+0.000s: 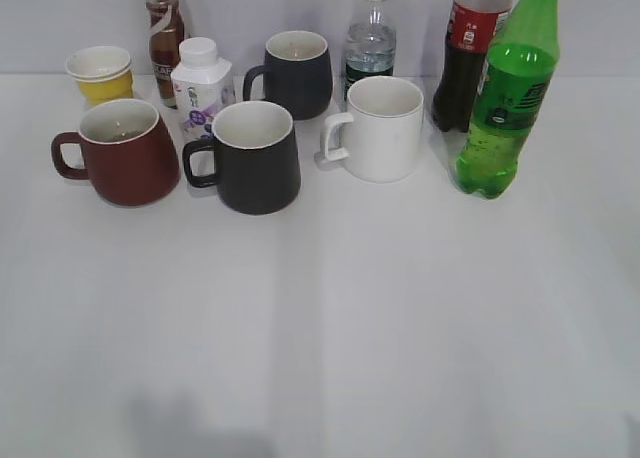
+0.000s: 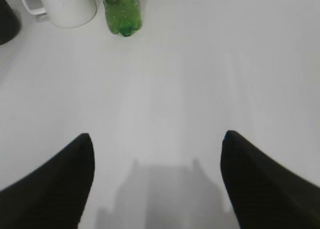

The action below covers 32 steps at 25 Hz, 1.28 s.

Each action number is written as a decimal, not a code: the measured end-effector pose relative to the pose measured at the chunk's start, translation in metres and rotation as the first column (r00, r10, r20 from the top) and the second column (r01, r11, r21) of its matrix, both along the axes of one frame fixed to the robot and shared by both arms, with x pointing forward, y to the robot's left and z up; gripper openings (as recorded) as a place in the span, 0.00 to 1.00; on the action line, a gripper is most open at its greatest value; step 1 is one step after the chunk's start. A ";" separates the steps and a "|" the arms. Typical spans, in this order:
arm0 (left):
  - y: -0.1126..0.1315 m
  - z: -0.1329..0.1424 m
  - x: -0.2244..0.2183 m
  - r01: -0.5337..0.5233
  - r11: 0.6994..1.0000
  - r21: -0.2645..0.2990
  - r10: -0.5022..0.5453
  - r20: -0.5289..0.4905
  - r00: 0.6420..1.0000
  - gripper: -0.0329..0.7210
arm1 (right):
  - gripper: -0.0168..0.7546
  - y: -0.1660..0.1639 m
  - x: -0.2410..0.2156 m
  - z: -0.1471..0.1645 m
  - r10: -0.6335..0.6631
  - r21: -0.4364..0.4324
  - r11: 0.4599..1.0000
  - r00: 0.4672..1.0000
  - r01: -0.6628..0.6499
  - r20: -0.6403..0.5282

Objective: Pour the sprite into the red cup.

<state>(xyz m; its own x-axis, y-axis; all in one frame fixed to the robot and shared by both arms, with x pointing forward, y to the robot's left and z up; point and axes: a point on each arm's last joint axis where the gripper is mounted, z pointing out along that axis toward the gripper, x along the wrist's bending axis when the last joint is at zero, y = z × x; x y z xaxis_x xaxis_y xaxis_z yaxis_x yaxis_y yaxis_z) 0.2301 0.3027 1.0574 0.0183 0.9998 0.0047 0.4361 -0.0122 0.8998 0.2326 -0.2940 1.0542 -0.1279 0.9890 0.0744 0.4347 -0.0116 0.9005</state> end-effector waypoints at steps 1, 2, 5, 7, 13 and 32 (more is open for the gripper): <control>0.000 0.000 0.000 0.000 1.000 0.000 0.000 0.000 1.000 0.37 | 0.78 0.000 0.000 0.000 0.000 0.000 1.000 1.000 0.000 0.000; 0.000 0.000 0.000 0.000 1.000 0.000 0.000 0.000 1.000 0.36 | 0.78 0.000 0.000 0.000 0.000 0.000 1.000 1.000 0.000 0.000; 0.000 0.000 0.000 0.000 1.000 0.000 0.000 0.000 1.000 0.36 | 0.78 0.000 0.000 0.000 0.000 0.001 1.000 1.000 0.000 0.000; 0.000 0.000 0.000 0.000 1.000 0.000 0.000 0.000 1.000 0.36 | 0.78 0.000 0.000 0.000 0.000 0.001 1.000 1.000 0.000 0.000; 0.000 0.000 0.000 0.000 1.000 0.000 0.000 0.000 1.000 0.36 | 0.78 0.000 0.000 0.000 0.002 0.003 1.000 1.000 -0.002 -0.001; 0.000 0.000 0.000 0.000 1.000 0.000 0.000 0.000 1.000 0.36 | 0.78 -0.005 0.001 -0.001 -0.037 -0.056 0.998 0.999 0.037 0.005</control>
